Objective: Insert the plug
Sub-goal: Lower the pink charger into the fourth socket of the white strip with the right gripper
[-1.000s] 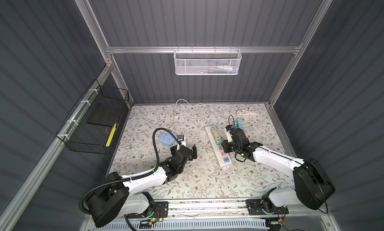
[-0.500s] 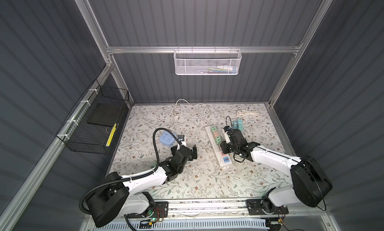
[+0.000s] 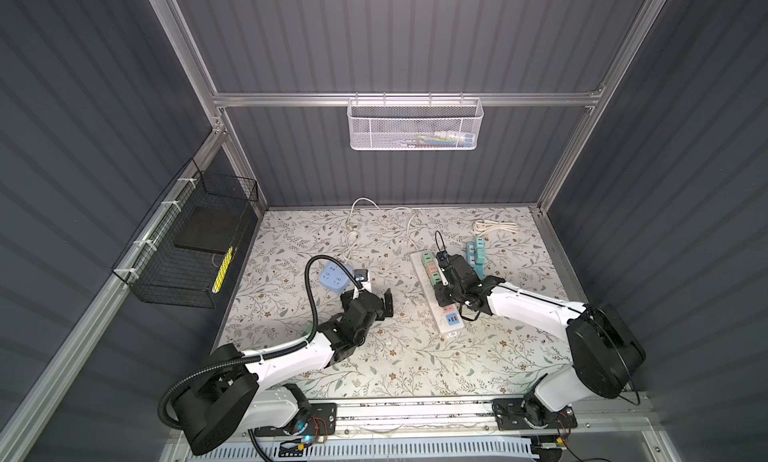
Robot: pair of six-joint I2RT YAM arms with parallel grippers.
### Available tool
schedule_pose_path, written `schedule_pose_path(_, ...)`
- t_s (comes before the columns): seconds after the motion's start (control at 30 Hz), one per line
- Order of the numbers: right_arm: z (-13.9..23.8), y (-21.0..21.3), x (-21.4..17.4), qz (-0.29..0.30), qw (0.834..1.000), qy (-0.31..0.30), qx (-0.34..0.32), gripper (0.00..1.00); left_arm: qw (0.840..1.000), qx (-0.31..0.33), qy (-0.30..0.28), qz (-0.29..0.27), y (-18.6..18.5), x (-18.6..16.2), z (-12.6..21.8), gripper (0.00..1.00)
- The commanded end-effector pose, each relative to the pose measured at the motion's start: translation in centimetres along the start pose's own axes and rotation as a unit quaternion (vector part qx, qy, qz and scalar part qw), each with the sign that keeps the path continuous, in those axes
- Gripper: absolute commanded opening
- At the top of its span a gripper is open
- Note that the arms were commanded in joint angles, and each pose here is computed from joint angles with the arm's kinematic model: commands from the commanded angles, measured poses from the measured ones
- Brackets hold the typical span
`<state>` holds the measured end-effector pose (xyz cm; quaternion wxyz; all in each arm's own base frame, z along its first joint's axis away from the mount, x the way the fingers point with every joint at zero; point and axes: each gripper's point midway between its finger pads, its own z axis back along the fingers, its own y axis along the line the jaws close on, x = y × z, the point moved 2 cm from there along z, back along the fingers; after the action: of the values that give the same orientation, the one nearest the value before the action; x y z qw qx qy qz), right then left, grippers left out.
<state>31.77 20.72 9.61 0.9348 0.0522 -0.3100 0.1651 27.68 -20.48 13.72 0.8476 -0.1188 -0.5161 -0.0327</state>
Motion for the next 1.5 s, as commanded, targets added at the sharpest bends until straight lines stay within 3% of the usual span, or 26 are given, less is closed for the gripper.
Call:
schedule_pose_path(0.0, -1.7, -0.4, -3.6, 0.023, 0.997, 0.071, -0.022, 0.24, 1.0, 0.004, 0.0, -0.01, 0.4, 0.0, 0.0, 1.0)
schedule_pose_path(0.53, -3.0, 0.3, -5.3, 0.013, 0.995, 0.094, -0.014, 0.25, 1.0, 0.01, -0.001, -0.013, 0.9, -0.1, 0.2, 1.0)
schedule_pose_path(0.8, -2.2, 2.3, -3.2, -0.048, 0.995, 0.079, 0.024, 0.28, 1.0, 0.006, -0.009, -0.012, 0.7, 0.9, 0.8, 1.0)
schedule_pose_path(1.2, -2.8, 3.3, -2.9, -0.044, 0.995, 0.083, 0.026, 0.36, 1.0, 0.01, -0.009, -0.012, 1.3, 0.8, 1.4, 1.0)
schedule_pose_path(1.47, 0.2, 3.4, 0.4, -0.031, 0.998, 0.042, 0.037, 0.44, 1.0, 0.011, -0.013, -0.017, 1.1, 1.6, 1.5, 1.0)
